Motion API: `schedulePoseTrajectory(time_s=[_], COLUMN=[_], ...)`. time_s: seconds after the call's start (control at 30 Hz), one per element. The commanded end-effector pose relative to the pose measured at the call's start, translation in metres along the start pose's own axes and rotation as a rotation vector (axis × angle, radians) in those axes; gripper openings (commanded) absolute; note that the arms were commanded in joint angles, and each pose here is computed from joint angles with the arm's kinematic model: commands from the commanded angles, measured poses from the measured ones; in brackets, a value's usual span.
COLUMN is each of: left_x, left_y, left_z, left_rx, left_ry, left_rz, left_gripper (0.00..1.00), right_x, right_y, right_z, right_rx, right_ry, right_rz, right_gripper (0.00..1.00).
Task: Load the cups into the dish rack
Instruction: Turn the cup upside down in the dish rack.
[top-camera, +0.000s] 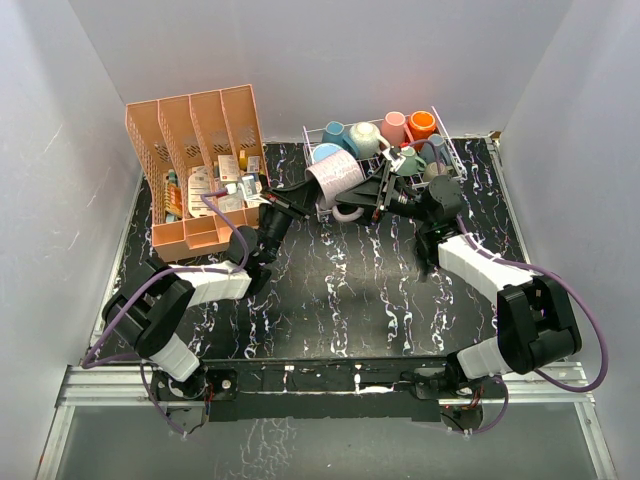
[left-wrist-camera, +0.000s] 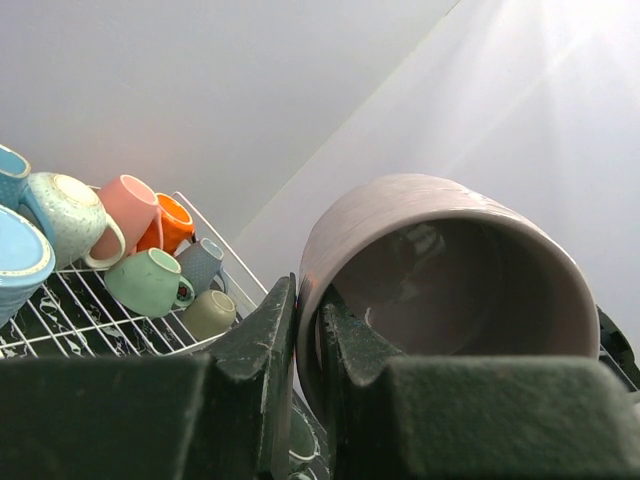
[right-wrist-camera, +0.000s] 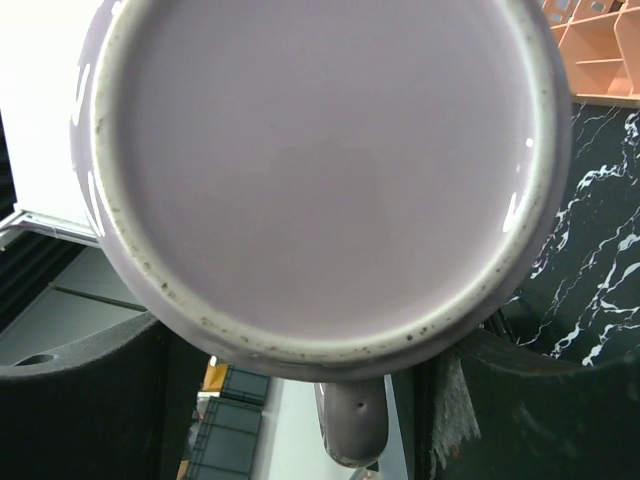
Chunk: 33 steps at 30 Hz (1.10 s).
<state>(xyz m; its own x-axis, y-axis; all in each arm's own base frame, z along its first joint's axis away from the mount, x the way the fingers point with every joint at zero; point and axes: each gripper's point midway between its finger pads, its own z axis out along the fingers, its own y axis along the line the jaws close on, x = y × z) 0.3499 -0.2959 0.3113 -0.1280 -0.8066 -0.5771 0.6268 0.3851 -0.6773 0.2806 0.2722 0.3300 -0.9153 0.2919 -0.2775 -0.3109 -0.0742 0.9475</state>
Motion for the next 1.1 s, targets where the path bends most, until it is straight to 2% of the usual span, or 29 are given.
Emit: schedulePoseTrajectory(time_s=[0.0, 0.17, 0.5, 0.6, 0.8, 1.07], left_x=[-0.058, -0.056, -0.055, -0.055, -0.053, -0.053], left_y=[-0.082, -0.083, -0.082, -0.082, -0.080, -0.075], left_z=[0.005, 0.003, -0.001, -0.002, -0.004, -0.010], left_rx=[0.282, 0.283, 0.281, 0.281, 0.275, 0.255], left_ry=[-0.215, -0.208, -0.202, -0.199, -0.194, -0.191], left_rz=[-0.037, -0.029, -0.026, -0.026, -0.027, -0.046], left_gripper=[0.00, 0.00, 0.00, 0.00, 0.00, 0.00], right_x=[-0.009, -0.008, -0.008, -0.008, -0.007, -0.010], right_y=[0.014, 0.014, 0.010, 0.010, 0.006, 0.009], right_z=[0.001, 0.000, 0.000, -0.001, -0.002, -0.004], right_rx=[-0.026, -0.028, -0.026, -0.028, -0.020, -0.034], right_ry=[-0.055, -0.055, -0.060, -0.060, -0.061, -0.062], right_rz=[0.005, 0.001, -0.003, -0.005, 0.003, -0.015], right_gripper=[0.68, 0.64, 0.46, 0.37, 0.09, 0.08])
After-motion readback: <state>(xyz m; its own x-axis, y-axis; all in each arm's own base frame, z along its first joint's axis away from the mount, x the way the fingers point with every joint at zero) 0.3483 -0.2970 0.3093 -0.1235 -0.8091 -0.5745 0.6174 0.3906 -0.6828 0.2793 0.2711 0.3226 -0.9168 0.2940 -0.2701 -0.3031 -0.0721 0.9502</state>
